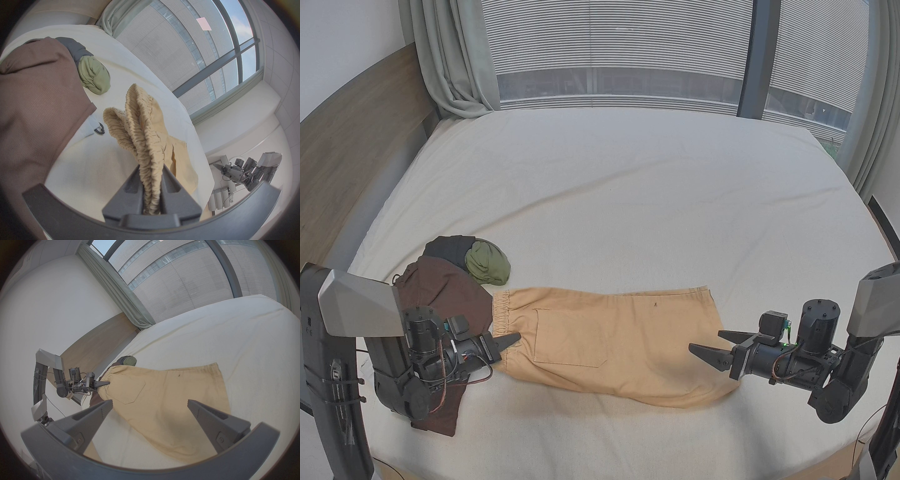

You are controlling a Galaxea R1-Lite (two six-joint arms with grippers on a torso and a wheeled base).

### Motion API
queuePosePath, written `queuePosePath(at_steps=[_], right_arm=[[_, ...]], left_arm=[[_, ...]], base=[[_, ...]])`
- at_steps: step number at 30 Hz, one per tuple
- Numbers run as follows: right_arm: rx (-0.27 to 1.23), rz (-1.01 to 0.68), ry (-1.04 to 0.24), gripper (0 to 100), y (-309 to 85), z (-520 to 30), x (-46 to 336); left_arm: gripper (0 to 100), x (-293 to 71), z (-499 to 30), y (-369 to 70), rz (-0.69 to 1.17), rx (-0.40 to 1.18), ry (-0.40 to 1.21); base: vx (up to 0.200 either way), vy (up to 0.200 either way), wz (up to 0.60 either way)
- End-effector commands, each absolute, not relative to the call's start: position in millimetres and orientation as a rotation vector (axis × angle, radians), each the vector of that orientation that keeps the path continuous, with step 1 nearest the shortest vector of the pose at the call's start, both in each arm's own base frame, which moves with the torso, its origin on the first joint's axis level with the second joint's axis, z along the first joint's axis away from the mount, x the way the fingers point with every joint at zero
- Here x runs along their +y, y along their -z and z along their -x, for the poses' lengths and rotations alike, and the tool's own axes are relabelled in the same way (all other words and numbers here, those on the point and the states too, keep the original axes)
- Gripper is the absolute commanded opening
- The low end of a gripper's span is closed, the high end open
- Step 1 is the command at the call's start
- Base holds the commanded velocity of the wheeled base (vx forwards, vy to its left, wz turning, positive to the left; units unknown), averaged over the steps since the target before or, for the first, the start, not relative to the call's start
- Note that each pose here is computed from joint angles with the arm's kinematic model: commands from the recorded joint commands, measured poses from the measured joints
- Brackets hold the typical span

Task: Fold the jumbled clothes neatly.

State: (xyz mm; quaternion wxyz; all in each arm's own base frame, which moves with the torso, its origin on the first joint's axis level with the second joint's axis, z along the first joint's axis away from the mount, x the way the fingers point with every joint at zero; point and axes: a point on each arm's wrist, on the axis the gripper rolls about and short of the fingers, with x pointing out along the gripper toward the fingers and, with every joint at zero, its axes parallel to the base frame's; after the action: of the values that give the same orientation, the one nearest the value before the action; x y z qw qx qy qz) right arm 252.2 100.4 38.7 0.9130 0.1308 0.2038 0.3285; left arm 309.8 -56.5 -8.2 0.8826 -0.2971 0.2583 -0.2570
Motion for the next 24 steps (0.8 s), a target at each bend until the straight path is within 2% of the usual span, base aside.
queuePosePath(at_steps=[1,24], right_arm=[[0.427,-0.269,-0.677,100,-37.2,-251.7,100.4],[0.427,-0.269,-0.677,100,-37.0,-252.1,100.5]], left_arm=[[0,-46.4,-307.5,2.5,0.625,0.523,0.516],[0,-9.4,-292.9,-7.6,0.650,0.514,0.484]], base=[[0.000,0.000,0.00],[0.000,0.000,0.00]])
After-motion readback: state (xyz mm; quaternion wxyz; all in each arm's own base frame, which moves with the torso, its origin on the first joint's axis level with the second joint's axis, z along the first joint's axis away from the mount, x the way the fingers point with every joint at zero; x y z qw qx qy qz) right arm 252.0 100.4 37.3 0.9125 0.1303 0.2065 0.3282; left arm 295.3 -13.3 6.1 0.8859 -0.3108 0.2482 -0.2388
